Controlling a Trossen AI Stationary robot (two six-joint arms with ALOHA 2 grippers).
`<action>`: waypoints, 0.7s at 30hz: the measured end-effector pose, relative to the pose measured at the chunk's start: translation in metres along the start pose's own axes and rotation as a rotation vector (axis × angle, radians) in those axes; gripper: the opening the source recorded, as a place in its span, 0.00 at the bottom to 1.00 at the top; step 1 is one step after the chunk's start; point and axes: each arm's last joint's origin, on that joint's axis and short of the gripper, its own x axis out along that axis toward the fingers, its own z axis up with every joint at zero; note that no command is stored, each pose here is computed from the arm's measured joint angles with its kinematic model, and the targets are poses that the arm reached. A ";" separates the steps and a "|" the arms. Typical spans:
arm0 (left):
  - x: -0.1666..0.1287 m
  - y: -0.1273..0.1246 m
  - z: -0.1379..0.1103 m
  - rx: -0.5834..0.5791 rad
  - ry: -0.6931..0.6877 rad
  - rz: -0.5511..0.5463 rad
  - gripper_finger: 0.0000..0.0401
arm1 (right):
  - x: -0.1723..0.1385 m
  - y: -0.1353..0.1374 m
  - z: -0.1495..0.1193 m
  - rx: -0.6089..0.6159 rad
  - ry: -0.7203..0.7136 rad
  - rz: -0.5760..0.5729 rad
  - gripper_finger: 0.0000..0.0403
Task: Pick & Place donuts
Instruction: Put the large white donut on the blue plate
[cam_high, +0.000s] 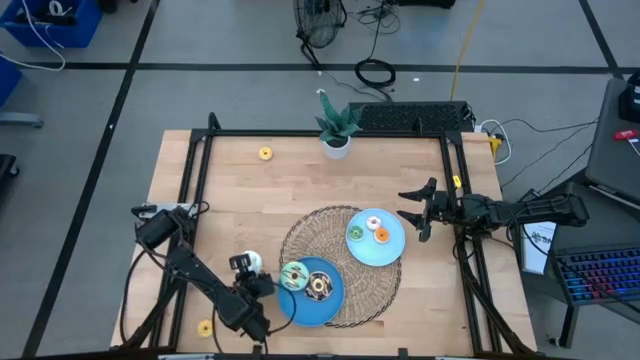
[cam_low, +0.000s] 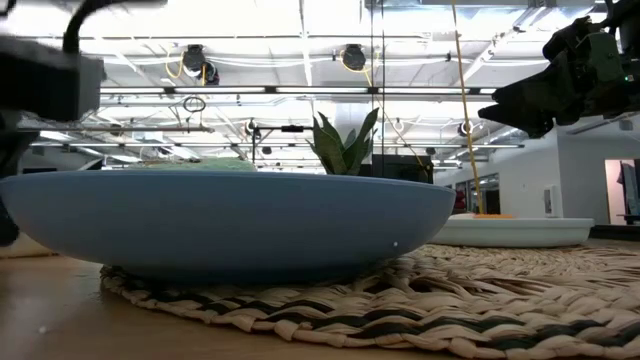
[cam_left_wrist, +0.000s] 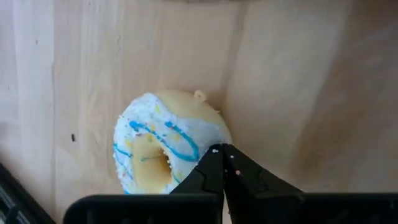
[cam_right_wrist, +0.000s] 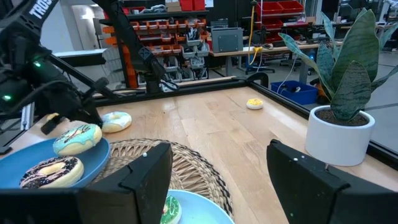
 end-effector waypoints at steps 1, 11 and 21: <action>0.004 0.001 -0.001 0.000 0.005 0.007 0.01 | 0.000 0.000 0.000 0.000 0.000 0.000 0.60; 0.007 0.018 0.001 -0.023 -0.051 -0.032 0.01 | 0.000 0.000 0.000 0.000 0.000 0.000 0.60; -0.006 0.043 0.007 -0.069 -0.111 0.010 0.03 | 0.000 0.000 0.000 0.000 0.000 0.000 0.60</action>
